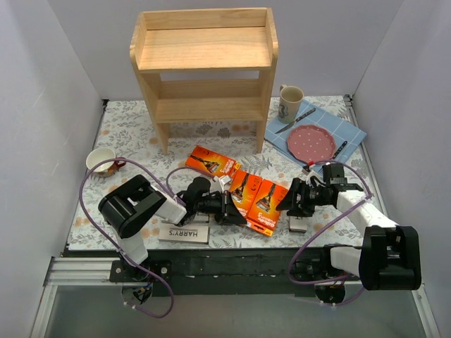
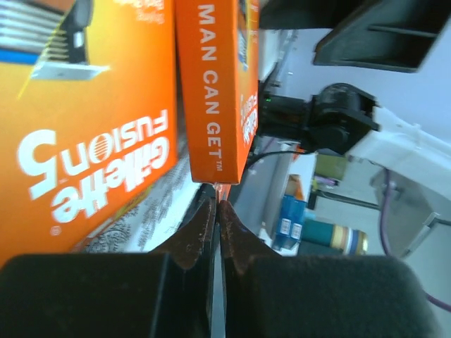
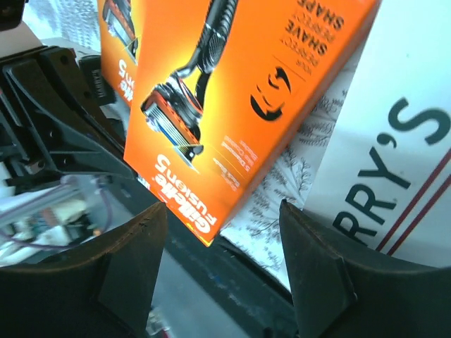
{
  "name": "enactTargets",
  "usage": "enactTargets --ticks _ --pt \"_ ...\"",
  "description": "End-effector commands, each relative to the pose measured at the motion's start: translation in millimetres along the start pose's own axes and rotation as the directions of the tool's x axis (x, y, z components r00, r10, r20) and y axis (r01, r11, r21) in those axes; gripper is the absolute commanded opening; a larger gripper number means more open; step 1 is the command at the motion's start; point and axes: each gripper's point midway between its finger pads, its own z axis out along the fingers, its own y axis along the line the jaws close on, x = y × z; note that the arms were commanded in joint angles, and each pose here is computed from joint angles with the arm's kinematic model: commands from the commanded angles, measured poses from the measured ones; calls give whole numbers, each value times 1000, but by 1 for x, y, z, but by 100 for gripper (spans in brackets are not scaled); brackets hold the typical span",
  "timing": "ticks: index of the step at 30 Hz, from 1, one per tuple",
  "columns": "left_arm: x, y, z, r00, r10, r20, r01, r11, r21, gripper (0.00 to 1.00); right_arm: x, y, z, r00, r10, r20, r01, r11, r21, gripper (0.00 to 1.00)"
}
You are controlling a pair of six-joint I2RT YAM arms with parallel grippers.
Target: Place and organize the shaving razors onto the shelf
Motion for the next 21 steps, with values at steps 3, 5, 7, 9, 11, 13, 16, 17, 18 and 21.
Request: enactTargets --ticks 3,5,7,9,11,13,16,17,18,21 --pt "-3 -55 -10 992 74 -104 -50 976 213 0 11 23 -2 989 133 -71 -142 978 -153 73" --pt "-6 -65 -8 989 88 -121 -56 968 246 0 12 26 -1 983 168 -79 -180 967 -179 74" --pt "-6 -67 -6 985 97 -142 -57 964 260 0 12 30 0 977 193 -93 -209 955 -208 76" --pt "-6 -66 -5 985 93 -148 -53 965 257 0 8 32 3 967 234 -105 -252 941 -224 78" --pt "-5 -63 -5 985 85 -152 -44 967 251 0 6 36 2 957 264 -121 -286 928 -237 80" --pt "-4 -61 -3 984 83 -158 -42 968 248 0 0 38 3 954 274 -122 -296 922 -249 79" --pt "-5 -58 -1 984 91 -154 -53 971 235 0 -15 45 0 972 219 -89 -236 933 -272 59" --pt "-6 -56 -1 985 86 -150 -51 974 221 0 -19 47 -1 977 198 -79 -213 937 -278 52" --pt "-7 -55 0 983 113 -142 -80 973 216 0 -20 47 -2 983 168 -71 -182 942 -282 45" --pt "-12 -58 -1 978 172 -122 -146 971 191 24 -31 55 -8 995 88 -35 -95 952 -290 31"
